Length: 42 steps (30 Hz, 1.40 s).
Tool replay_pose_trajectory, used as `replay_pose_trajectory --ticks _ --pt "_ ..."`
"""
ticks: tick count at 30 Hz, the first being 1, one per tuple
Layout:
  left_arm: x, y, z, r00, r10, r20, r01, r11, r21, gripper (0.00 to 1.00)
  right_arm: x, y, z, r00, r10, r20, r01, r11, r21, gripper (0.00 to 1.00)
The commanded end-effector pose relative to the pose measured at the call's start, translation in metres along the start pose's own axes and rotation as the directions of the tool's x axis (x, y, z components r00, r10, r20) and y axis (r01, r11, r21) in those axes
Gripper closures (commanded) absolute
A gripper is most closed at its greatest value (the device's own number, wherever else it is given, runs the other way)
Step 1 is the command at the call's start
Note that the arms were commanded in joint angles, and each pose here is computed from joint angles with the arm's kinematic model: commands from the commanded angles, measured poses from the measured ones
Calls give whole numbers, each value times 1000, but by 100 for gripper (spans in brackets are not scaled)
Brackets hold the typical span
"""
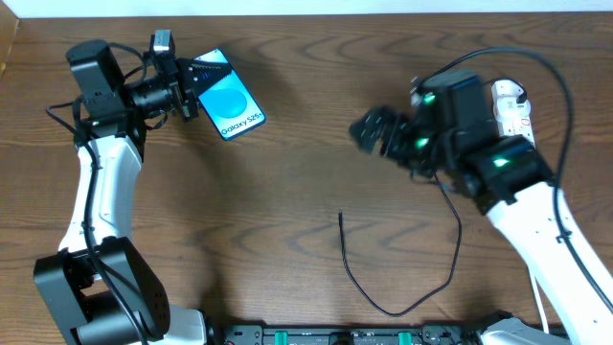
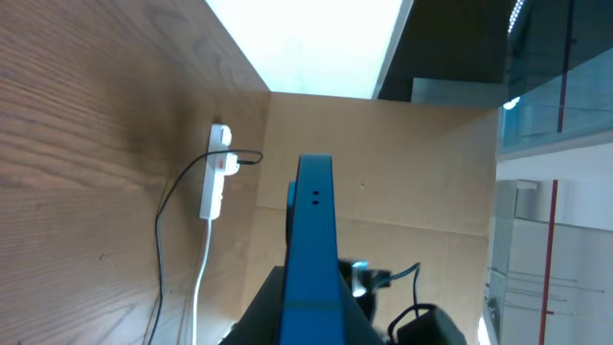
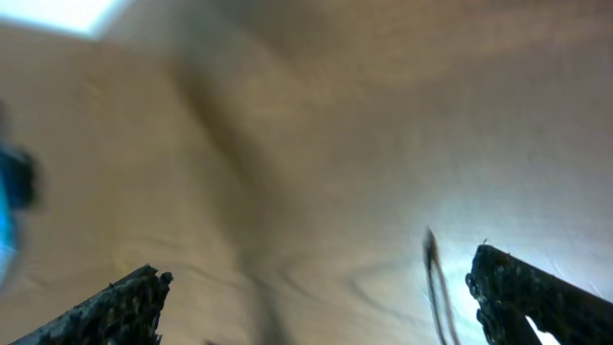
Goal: Plug charger to phone and switch on socket
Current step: 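Release the phone from the right gripper and pull it back, then lower the right gripper onto the black cable's loose end, then grasp the cable plug with the right gripper and lift it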
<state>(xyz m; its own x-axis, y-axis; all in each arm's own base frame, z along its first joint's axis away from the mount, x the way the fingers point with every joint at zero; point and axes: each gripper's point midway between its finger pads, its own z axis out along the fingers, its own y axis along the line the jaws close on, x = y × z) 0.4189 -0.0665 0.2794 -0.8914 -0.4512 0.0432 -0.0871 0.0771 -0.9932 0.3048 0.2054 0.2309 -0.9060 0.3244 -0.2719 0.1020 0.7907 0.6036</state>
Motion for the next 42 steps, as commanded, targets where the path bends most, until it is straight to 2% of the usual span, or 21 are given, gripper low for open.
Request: replay_pose_trajectory --ticks 1,6,12,17,37,42 --pt "5 -9 -3 999 41 -23 -41 999 19 93 28 -10 28 993 -77 -86 87 990 115 1" --pt "5 -9 -3 999 41 -23 -41 999 20 93 75 -24 68 961 -105 -256 164 961 222 1" --pt "5 -9 -3 999 49 -23 -48 999 20 93 122 -54 106 903 -66 -424 230 909 347 2" --pt "5 -9 -3 999 48 -23 -48 999 20 92 140 -72 127 873 -39 -485 262 878 401 1" --pt "5 -9 -3 999 49 -23 -48 999 20 93 150 -110 173 872 -65 -486 334 804 492 1" --pt "5 -8 -3 999 49 -23 -48 999 19 93 154 -119 179 866 -54 -496 338 795 503 16"
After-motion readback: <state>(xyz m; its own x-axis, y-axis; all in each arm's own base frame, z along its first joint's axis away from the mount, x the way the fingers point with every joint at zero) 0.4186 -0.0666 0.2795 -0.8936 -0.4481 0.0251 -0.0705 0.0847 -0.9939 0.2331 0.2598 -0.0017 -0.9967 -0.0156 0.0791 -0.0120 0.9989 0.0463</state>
